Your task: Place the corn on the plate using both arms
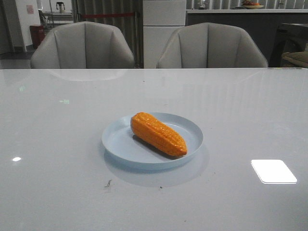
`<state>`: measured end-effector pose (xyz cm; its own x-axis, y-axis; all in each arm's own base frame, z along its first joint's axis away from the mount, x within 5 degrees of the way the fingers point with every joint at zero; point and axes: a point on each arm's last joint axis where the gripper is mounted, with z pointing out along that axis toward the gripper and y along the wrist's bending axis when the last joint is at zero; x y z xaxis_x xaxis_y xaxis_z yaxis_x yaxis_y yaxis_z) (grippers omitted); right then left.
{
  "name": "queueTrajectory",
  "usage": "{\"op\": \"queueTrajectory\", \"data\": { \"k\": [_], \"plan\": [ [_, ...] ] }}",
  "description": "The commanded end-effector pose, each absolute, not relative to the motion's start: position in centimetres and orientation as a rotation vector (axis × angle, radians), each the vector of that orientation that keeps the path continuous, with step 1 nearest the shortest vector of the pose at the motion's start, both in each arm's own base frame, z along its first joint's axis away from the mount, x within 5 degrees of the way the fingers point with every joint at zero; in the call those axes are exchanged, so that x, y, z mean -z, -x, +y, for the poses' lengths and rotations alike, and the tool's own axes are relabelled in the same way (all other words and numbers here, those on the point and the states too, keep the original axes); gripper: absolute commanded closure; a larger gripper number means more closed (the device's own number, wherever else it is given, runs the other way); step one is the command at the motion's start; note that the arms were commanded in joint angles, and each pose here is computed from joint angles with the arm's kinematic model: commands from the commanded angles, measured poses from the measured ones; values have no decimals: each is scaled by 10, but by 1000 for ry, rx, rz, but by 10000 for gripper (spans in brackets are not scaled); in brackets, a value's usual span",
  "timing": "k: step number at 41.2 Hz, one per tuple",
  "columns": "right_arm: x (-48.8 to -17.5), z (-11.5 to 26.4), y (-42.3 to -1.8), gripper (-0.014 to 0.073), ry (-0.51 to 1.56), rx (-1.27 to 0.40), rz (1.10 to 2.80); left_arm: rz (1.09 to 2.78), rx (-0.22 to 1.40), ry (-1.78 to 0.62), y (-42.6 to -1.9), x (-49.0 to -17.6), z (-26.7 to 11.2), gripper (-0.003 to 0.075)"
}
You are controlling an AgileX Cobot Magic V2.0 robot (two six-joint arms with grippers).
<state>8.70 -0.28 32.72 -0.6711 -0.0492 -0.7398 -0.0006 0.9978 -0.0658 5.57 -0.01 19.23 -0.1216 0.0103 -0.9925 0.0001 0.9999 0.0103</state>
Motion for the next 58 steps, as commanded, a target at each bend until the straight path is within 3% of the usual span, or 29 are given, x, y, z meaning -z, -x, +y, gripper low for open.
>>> {"op": "queueTrajectory", "data": {
  "k": [1,11,18,26,33,38,51,58],
  "plan": [
    [-339,-3,-91,578,30,79,2225,1636,0,6,-56,-188,0,624],
    [-332,0,-91,578,22,34,2250,1636,0,6,-56,-188,0,624],
    [-302,5,-99,578,9,-41,2253,1636,0,6,-56,-188,0,624],
    [-297,10,-118,578,-58,-161,1948,1636,0,6,-56,-188,0,624],
    [-293,6,-125,578,-84,-155,1640,1636,0,6,-56,-188,0,624],
    [-278,4,-123,578,-93,-143,1525,1636,0,6,-56,-188,0,624],
    [-228,4,-112,578,-91,-137,1611,1636,0,6,-56,-188,0,624],
    [-217,4,-96,578,-87,-144,1614,1636,0,6,-56,-188,0,624]
  ]
}}
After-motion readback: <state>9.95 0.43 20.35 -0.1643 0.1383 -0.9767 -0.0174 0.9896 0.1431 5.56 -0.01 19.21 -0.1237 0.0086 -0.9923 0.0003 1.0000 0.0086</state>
